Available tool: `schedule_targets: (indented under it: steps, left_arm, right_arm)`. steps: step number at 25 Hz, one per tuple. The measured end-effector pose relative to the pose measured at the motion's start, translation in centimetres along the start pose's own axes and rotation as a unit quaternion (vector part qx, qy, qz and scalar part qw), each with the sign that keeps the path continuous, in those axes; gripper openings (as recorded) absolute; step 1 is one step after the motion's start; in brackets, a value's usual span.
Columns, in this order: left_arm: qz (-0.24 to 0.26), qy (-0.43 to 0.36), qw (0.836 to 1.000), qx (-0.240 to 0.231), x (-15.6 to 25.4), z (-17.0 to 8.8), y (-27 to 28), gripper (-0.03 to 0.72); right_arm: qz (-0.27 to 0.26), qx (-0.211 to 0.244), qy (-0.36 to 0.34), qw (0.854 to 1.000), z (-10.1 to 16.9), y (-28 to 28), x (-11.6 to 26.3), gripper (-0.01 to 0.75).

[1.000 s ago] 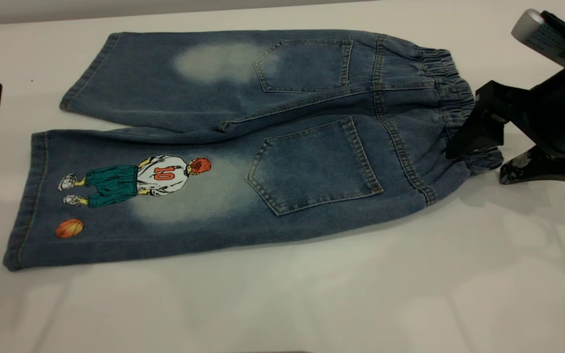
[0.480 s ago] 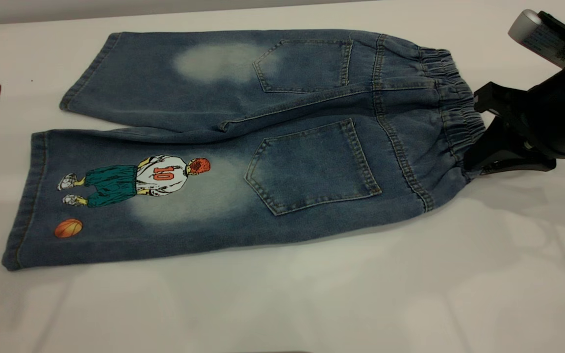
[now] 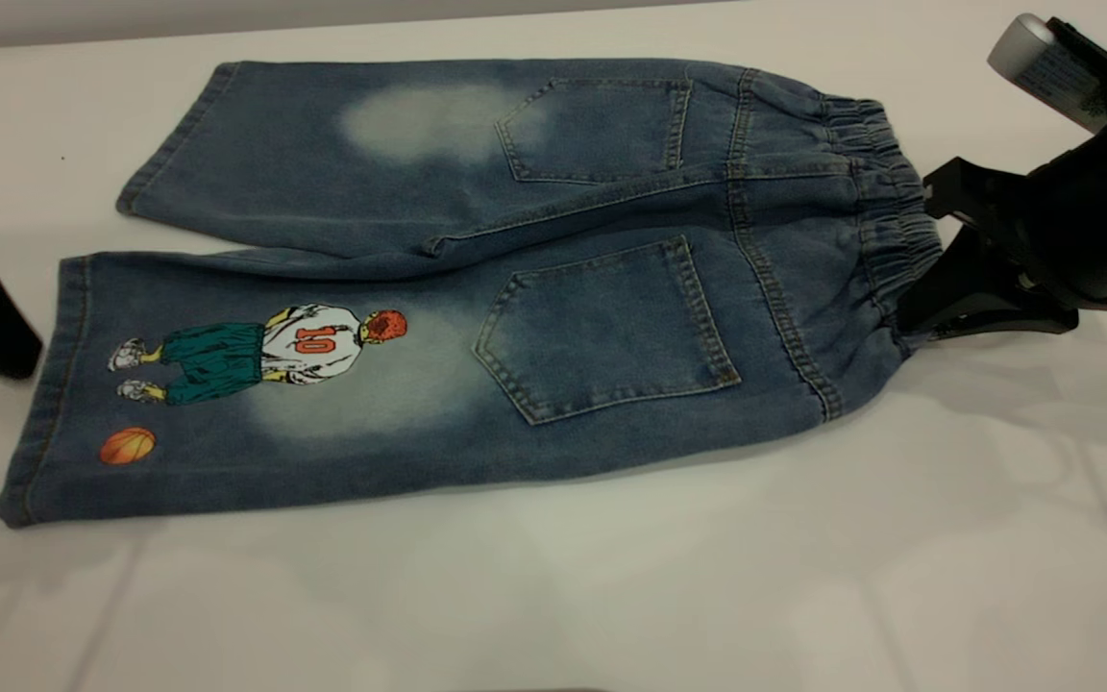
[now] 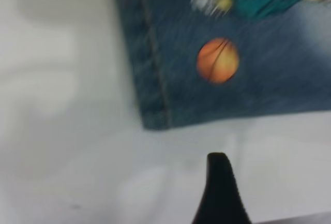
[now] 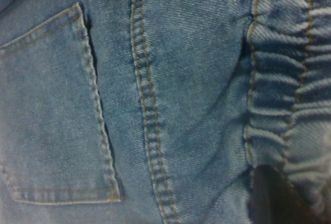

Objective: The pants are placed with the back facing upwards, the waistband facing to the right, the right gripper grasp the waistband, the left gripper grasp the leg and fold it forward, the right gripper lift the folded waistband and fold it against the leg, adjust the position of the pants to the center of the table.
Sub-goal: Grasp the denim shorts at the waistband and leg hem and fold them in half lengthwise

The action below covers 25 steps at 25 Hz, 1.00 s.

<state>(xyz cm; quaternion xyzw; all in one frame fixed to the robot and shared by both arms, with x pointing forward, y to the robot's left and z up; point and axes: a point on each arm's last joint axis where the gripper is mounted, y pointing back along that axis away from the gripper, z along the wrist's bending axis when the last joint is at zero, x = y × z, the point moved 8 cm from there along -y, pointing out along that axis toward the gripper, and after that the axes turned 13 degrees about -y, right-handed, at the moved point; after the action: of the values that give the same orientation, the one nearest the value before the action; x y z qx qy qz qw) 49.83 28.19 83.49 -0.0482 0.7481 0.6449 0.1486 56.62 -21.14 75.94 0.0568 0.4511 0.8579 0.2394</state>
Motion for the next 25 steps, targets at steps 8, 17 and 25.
schedule_targets:
  steps: [8, 17, 25]
  left_arm:
    - [0.069, -0.001, 0.997, -0.026, 2.2, 1.8, -4.6, 0.463]
    - [0.070, -0.014, 0.996, -0.045, 2.2, 2.9, -6.8, 0.463]
    - [0.065, -0.012, 0.997, -0.048, 2.0, 3.0, -6.9, 0.456]
  right_arm:
    - [0.004, 0.000, 0.009, 1.000, 0.0, 0.0, 0.2, 0.033]
    - [0.007, 0.000, 0.014, 1.000, 0.0, 0.0, 0.3, 0.036]
    - [0.008, 0.000, 0.016, 1.000, 0.0, 0.0, 0.3, 0.036]
